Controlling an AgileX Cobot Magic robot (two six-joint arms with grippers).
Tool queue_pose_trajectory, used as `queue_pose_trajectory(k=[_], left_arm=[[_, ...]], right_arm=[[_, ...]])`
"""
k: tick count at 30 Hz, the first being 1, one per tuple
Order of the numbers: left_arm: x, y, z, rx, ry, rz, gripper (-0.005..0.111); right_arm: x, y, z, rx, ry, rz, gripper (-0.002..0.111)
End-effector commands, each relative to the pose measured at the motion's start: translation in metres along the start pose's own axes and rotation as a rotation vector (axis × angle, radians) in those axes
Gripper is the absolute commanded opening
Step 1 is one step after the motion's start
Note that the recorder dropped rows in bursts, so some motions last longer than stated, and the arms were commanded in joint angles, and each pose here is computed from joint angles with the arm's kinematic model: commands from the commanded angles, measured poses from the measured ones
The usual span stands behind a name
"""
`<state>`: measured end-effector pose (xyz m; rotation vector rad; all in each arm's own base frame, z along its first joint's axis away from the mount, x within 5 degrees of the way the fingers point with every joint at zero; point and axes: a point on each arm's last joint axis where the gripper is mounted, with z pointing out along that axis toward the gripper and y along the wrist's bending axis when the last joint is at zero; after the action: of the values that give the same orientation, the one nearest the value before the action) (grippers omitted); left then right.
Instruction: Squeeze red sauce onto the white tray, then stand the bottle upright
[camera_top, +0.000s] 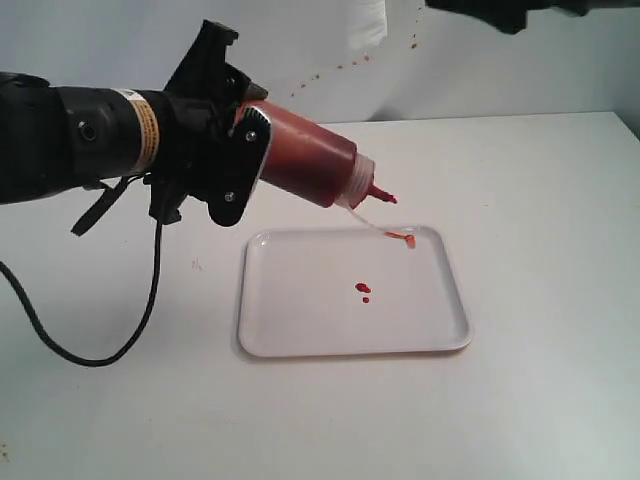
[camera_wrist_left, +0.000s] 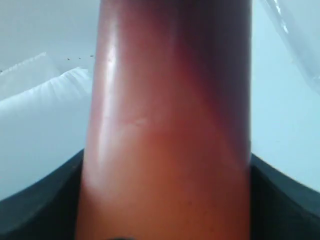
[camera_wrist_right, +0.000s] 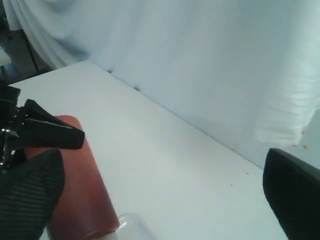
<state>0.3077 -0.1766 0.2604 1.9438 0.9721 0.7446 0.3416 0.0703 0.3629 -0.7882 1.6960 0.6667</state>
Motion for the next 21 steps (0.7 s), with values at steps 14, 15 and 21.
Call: queue_pose_trajectory(k=[14, 15, 21], left_arm=[[0.07, 0.039, -0.048, -0.363, -0.865, -1.454, 0.0], [0.068, 0.037, -0.044, -0.338, -0.93, -1.486, 0.0], [0.051, 0.014, -0.009, -0.136, -1.075, -1.638, 0.0]], right_arm=[[-0.016, 0.017, -0.026, -0.252, -0.124, 0.039, 0.097], [-0.015, 0.022, -0.02, -0.283, -0.124, 0.032, 0.097], [-0.002, 0.041, 0.018, -0.403, -0.08, 0.03, 0.097]])
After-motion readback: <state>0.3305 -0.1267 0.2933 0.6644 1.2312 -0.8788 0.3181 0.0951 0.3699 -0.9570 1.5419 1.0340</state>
